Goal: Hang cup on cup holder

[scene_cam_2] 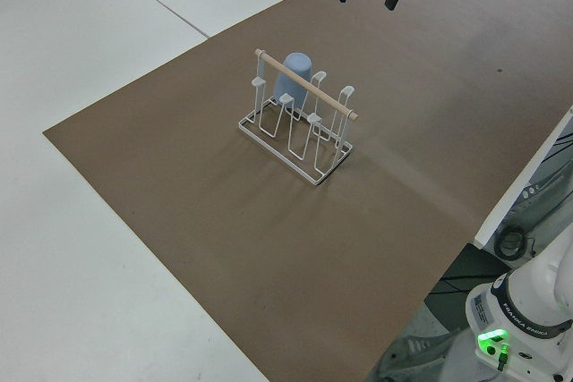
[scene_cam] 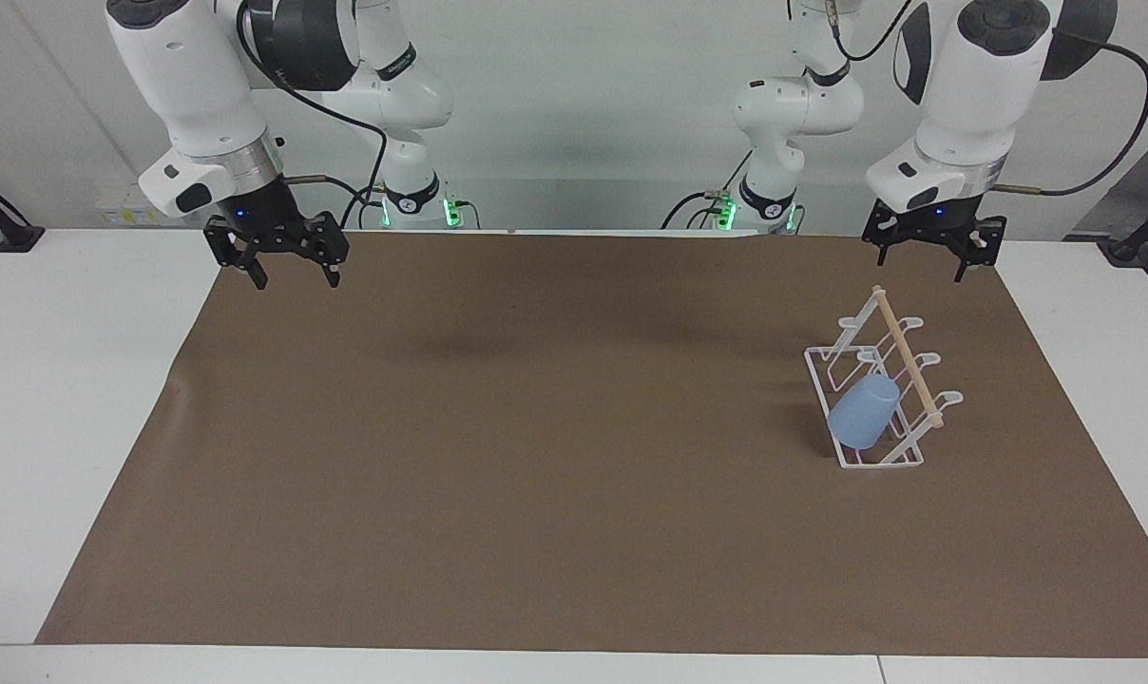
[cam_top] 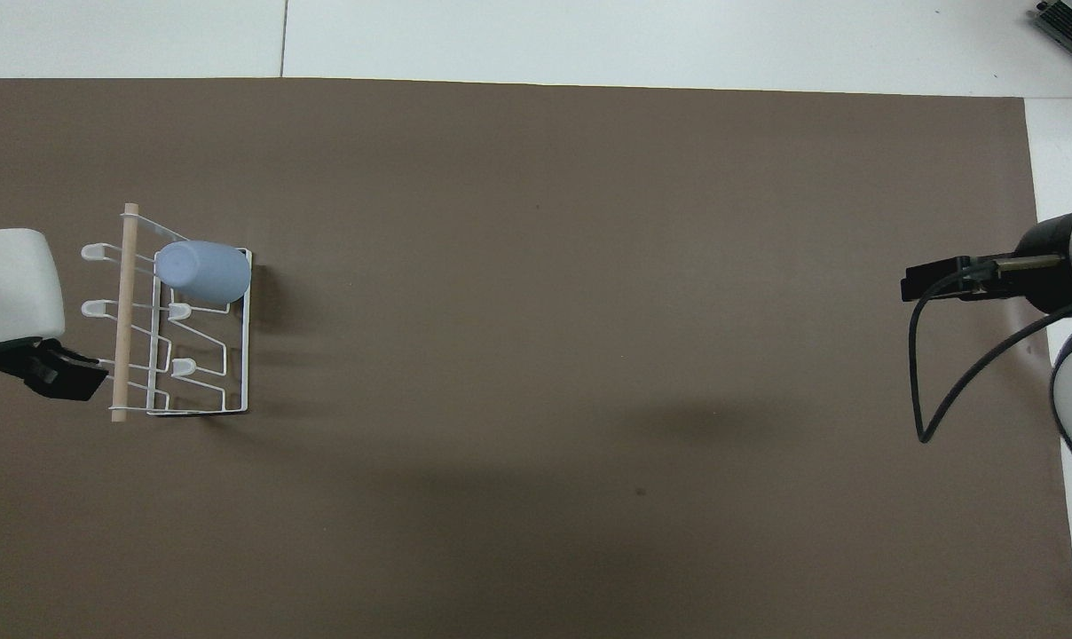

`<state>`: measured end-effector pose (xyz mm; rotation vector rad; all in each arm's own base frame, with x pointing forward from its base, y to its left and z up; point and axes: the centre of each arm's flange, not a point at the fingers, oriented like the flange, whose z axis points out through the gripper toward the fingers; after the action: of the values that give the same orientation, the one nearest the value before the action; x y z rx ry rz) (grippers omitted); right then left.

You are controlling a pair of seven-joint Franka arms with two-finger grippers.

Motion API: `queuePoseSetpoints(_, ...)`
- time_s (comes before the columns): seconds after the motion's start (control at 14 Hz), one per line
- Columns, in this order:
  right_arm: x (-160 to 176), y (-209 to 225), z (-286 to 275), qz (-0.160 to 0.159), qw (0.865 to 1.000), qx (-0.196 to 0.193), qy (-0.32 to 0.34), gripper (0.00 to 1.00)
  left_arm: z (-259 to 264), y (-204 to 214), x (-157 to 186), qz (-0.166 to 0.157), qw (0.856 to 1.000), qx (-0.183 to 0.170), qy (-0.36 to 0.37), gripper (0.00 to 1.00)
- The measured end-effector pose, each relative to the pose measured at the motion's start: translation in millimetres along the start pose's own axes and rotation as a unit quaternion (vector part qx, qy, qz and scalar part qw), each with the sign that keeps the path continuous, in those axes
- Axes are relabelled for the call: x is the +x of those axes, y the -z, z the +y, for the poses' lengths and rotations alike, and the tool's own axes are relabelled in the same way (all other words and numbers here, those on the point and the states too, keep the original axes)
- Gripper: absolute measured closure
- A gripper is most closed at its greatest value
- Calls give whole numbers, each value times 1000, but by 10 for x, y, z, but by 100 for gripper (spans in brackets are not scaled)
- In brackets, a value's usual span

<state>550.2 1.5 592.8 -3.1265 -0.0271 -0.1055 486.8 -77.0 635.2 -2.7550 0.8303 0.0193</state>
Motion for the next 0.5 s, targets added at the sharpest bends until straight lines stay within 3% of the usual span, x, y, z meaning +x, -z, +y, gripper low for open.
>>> queuePoseSetpoints(0.29,-20,-7,68,-7,1000,-2,-5,0,109,-15,-20,-1,999,-51,6,0)
queuePoseSetpoints(0.5,-48,49,124,-6,999,-38,2,0,61,-55,-73,-8,997,-70,14,0)
